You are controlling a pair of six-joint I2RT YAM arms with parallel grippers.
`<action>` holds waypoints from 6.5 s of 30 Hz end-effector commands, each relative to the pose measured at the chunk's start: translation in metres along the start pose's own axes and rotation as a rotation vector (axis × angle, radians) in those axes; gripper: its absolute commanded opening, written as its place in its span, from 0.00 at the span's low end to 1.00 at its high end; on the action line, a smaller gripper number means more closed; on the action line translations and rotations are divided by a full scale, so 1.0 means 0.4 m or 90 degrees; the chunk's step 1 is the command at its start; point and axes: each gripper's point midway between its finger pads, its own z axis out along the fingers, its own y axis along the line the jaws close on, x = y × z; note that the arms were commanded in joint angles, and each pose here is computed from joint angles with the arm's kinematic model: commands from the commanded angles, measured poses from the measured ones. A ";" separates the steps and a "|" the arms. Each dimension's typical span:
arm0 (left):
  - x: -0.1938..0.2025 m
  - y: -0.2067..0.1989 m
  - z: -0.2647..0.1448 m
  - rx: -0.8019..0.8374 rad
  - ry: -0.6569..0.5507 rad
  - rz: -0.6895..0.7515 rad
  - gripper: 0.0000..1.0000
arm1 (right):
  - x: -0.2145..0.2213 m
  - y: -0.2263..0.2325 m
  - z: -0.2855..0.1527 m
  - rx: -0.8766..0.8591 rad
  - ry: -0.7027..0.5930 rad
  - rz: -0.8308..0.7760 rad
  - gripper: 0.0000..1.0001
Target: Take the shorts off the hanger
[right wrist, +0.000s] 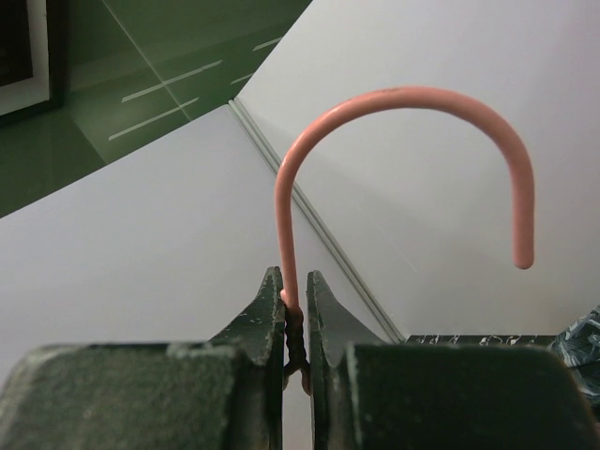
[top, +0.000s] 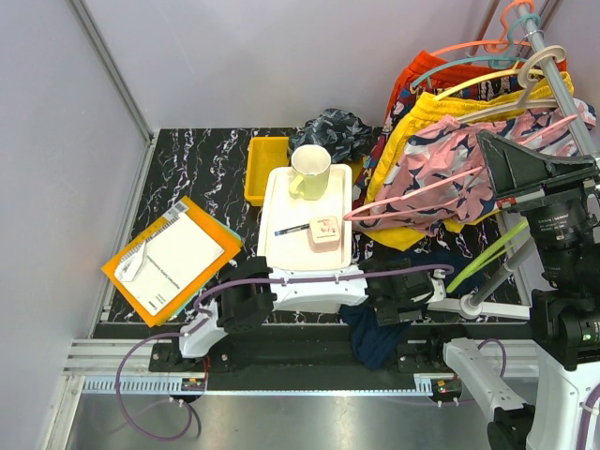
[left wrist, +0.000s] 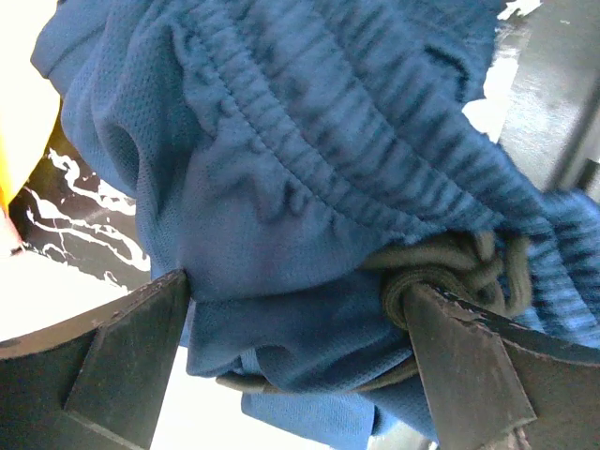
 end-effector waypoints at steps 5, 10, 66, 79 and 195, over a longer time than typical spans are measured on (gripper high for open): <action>0.018 -0.035 0.042 0.083 0.033 0.037 0.99 | -0.033 0.024 0.002 -0.017 -0.032 -0.016 0.00; 0.044 -0.002 0.097 0.073 0.063 0.030 0.99 | -0.035 0.029 -0.003 -0.020 -0.033 -0.017 0.00; -0.084 0.004 -0.570 -0.046 -0.361 -0.101 0.00 | -0.094 0.068 0.018 -0.045 -0.088 0.015 0.00; 0.081 -0.003 -0.761 0.017 -0.467 -0.078 0.00 | -0.075 0.043 0.034 -0.036 -0.076 0.018 0.00; 0.330 1.235 -0.340 -0.054 -0.489 -0.720 0.06 | 0.001 -0.043 0.101 -0.016 -0.019 0.022 0.00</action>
